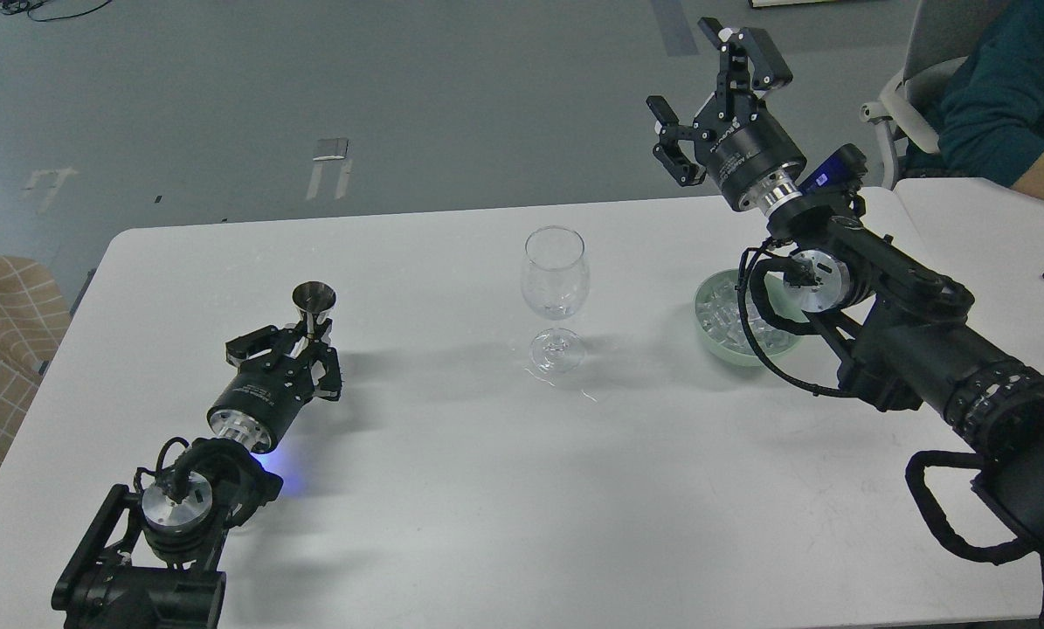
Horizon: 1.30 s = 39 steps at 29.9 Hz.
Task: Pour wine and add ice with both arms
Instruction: 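Lift the jigger with the left gripper and raise it upward, then carry the jigger with the left gripper over the wine glass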
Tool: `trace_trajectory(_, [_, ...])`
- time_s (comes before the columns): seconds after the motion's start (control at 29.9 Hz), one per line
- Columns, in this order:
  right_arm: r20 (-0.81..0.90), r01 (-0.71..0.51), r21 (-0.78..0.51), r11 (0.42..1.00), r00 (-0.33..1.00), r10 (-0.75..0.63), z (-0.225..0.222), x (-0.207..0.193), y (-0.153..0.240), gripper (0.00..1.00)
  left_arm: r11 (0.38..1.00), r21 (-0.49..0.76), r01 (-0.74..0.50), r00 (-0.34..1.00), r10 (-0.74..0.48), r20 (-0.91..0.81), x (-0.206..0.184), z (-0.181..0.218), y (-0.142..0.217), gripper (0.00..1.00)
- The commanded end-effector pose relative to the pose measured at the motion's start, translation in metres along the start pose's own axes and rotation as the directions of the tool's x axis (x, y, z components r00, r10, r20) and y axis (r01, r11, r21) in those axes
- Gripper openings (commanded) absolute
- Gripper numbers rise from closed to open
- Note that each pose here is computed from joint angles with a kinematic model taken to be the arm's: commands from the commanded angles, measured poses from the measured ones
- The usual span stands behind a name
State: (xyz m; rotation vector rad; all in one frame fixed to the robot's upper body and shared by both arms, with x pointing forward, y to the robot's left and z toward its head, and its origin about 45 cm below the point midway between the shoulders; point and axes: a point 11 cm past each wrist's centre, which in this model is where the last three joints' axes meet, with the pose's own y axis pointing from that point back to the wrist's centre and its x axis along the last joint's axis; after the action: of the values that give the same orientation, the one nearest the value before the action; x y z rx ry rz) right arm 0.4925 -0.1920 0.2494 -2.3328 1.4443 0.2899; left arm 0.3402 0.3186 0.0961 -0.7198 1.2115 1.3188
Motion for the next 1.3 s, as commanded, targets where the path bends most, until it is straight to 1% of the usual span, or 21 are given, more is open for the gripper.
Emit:
trace_trajectory(0.0, [-0.001, 0.001, -0.001, 1.0, 1.0, -0.001, 0.0, 0.0, 0.0, 1.0, 1.0, -0.003, 0.025, 1.0, -0.025, 0.001, -0.008, 0.0, -0.002, 0.0])
trace_trajectory(0.1, [-0.002, 0.001, -0.002, 1.0, 1.0, -0.001, 0.0, 0.0, 0.0, 1.0, 0.999, -0.002, 0.044, 0.999, -0.044, 0.002, -0.018, 0.0, -0.005, 0.0])
trace_trajectory(0.17, [-0.008, 0.007, -0.011, 1.0, 1.0, -0.007, 0.003, -0.001, 0.001, 1.0, 0.998, -0.003, 0.07, 0.997, -0.07, 0.01, -0.035, 0.0, -0.007, 0.0])
trace_trajectory(0.5, [-0.01, 0.008, -0.015, 1.0, 1.0, -0.008, 0.004, -0.001, 0.001, 1.0, 0.996, 0.021, 0.091, 0.995, -0.092, 0.025, -0.09, -0.001, -0.007, 0.0])
trace_trajectory(0.64, [-0.009, 0.006, -0.017, 1.0, 1.0, -0.006, 0.005, -0.001, 0.002, 1.0, 0.992, 0.092, 0.081, 0.995, -0.086, 0.049, -0.108, -0.023, -0.009, 0.0])
trace_trajectory(0.84, [-0.015, -0.006, -0.021, 1.0, 1.0, 0.005, 0.005, 0.006, 0.006, 1.0, 0.982, 0.16, 0.101, 0.992, -0.112, 0.062, -0.129, -0.05, -0.008, 0.0])
trace_trajectory(0.97, [-0.019, -0.022, -0.027, 0.999, 1.0, 0.022, 0.007, 0.014, 0.012, 1.0, 0.978, 0.184, 0.098, 0.991, -0.114, 0.076, -0.137, -0.059, -0.01, 0.0])
trace_trajectory(1.1, [-0.027, -0.042, -0.033, 0.999, 0.999, 0.041, 0.006, 0.024, 0.02, 1.0, 0.971, 0.217, 0.096, 0.983, -0.127, 0.134, -0.146, -0.072, -0.016, 0.0])
trace_trajectory(1.27, [-0.026, -0.049, -0.037, 0.998, 0.999, 0.048, 0.008, 0.027, 0.023, 1.0, 0.964, 0.248, 0.096, 0.978, -0.138, 0.158, -0.16, -0.081, -0.022, 0.0])
